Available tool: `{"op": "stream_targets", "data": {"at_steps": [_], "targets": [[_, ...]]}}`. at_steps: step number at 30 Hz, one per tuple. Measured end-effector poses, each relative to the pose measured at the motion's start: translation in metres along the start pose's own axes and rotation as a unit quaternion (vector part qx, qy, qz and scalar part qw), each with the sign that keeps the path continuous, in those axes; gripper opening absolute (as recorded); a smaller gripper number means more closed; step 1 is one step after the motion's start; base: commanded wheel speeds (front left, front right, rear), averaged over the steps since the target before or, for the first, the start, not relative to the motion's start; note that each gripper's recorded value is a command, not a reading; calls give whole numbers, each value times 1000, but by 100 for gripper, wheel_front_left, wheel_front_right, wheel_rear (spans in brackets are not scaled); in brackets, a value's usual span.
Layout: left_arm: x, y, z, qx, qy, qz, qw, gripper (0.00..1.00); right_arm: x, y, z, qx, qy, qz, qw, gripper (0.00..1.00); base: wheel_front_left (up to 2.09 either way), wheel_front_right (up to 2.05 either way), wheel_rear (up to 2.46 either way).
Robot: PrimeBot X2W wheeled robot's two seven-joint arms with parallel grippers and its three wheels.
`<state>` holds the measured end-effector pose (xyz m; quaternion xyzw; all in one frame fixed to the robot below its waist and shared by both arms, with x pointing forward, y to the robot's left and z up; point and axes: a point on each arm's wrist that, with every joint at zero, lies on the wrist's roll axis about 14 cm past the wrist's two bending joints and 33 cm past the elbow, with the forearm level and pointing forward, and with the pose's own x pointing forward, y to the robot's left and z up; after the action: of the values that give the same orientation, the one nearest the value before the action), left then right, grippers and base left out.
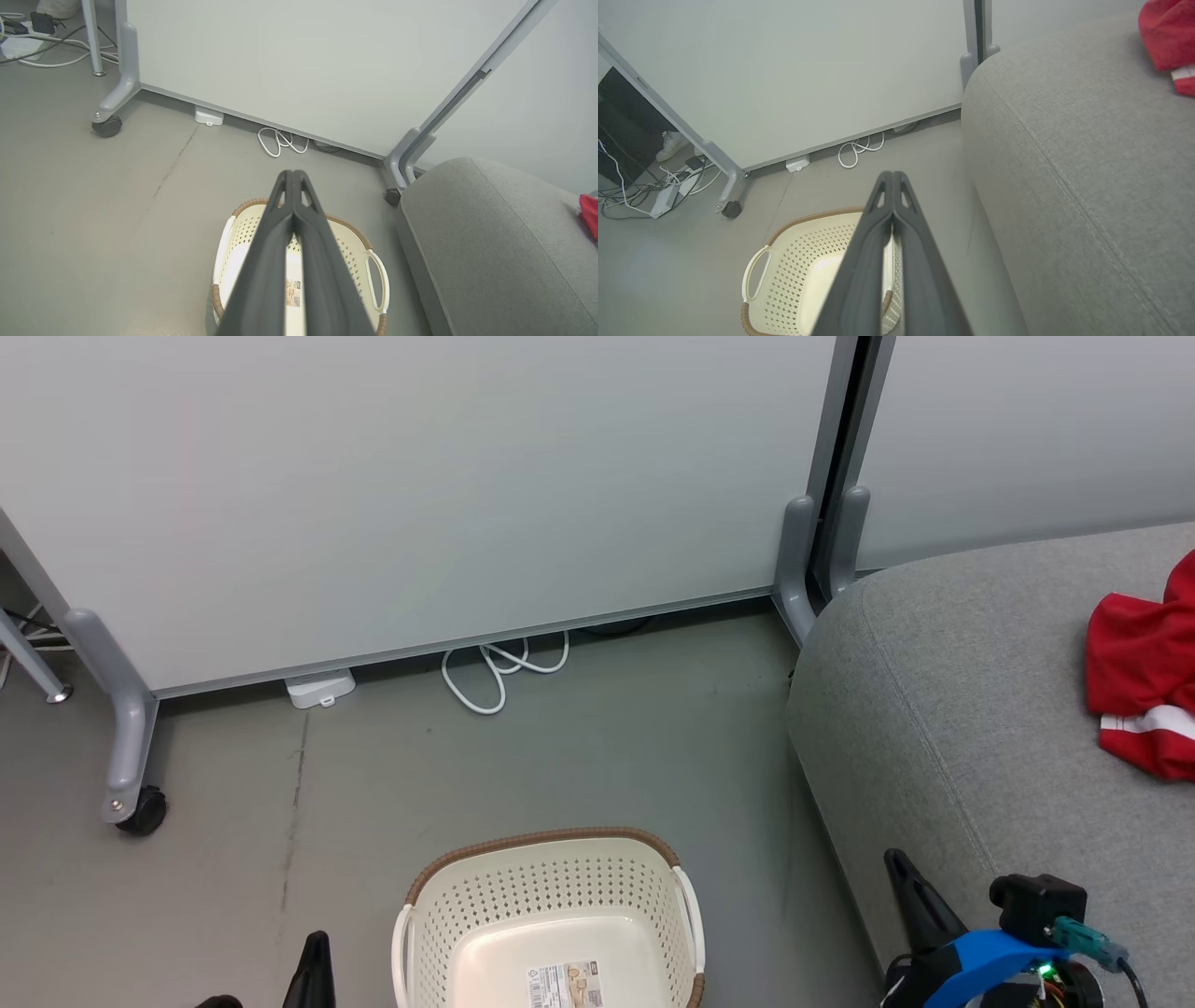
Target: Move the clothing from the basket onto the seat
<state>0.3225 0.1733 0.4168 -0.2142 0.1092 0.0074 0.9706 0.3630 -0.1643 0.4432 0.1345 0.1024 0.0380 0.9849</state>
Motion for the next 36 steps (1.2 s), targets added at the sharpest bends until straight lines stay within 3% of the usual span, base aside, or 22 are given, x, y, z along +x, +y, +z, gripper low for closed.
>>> {"op": "stream_targets", "data": {"at_steps": [15, 36], "targets": [[11, 3, 19, -114, -17, 13, 993, 0, 2, -7, 13, 131, -19, -16, 991, 0, 0, 0, 0], [22, 2, 39, -244, -33, 10, 969, 0, 5, -13, 28, 279, -40, -19, 959, 0, 0, 0, 0]]}}
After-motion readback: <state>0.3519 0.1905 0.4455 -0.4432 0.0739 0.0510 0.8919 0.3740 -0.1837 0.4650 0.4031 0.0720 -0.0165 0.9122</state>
